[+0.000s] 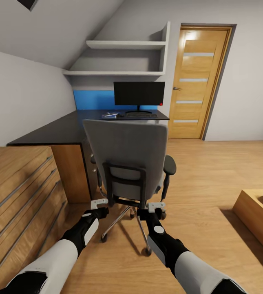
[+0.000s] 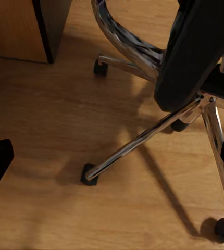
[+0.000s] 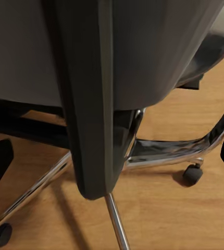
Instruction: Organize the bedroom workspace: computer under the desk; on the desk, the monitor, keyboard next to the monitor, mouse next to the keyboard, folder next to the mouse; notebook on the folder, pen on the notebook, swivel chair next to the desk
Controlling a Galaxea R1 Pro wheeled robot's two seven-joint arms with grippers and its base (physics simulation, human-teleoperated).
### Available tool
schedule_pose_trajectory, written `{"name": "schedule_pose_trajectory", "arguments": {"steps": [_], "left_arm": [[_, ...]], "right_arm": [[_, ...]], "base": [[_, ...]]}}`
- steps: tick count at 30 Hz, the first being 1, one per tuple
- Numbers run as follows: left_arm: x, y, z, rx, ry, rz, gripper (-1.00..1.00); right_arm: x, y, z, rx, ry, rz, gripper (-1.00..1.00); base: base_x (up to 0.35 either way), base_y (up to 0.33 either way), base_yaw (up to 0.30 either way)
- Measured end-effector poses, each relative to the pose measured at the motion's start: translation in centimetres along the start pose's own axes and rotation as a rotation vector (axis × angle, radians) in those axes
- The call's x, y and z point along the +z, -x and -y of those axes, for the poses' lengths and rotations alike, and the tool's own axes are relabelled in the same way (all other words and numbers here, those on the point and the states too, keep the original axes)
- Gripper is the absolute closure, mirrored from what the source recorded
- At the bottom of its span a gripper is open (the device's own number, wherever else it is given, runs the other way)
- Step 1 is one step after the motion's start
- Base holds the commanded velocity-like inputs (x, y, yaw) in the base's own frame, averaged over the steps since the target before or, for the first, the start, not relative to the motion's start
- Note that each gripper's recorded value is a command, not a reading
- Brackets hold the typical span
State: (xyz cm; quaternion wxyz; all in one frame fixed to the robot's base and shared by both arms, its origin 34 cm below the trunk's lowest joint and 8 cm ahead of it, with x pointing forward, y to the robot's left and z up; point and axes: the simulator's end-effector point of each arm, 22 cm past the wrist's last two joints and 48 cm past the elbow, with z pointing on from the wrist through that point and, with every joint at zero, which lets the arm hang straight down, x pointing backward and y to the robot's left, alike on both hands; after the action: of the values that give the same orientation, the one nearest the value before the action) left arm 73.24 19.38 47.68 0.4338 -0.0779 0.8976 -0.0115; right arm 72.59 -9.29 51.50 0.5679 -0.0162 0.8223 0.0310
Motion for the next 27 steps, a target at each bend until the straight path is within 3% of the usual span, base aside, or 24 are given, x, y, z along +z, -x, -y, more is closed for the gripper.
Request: {"name": "schedule_pose_trajectory", "arguments": {"steps": [6, 20, 27], "left_arm": [[0.01, -0.02, -0.02, -0.001, 0.0, -0.001, -1.0], [-0.16, 0.27, -0.01, 0.0, 0.0, 0.005, -1.0], [-0.19, 0.39, -0.02, 0.0, -0.001, 0.008, -1.0]], "right_arm": [[0.01, 0.01, -0.01, 0.0, 0.0, 0.001, -1.0], [-0.1, 0.23, 0.06, 0.001, -0.001, 0.004, -1.0], [-0.12, 0.2, 0.07, 0.0, -0.001, 0.003, -1.0]], "base": [[0.024, 0.0, -0.039], [0.001, 0.0, -0.211], [-0.017, 0.018, -0.058]]}}
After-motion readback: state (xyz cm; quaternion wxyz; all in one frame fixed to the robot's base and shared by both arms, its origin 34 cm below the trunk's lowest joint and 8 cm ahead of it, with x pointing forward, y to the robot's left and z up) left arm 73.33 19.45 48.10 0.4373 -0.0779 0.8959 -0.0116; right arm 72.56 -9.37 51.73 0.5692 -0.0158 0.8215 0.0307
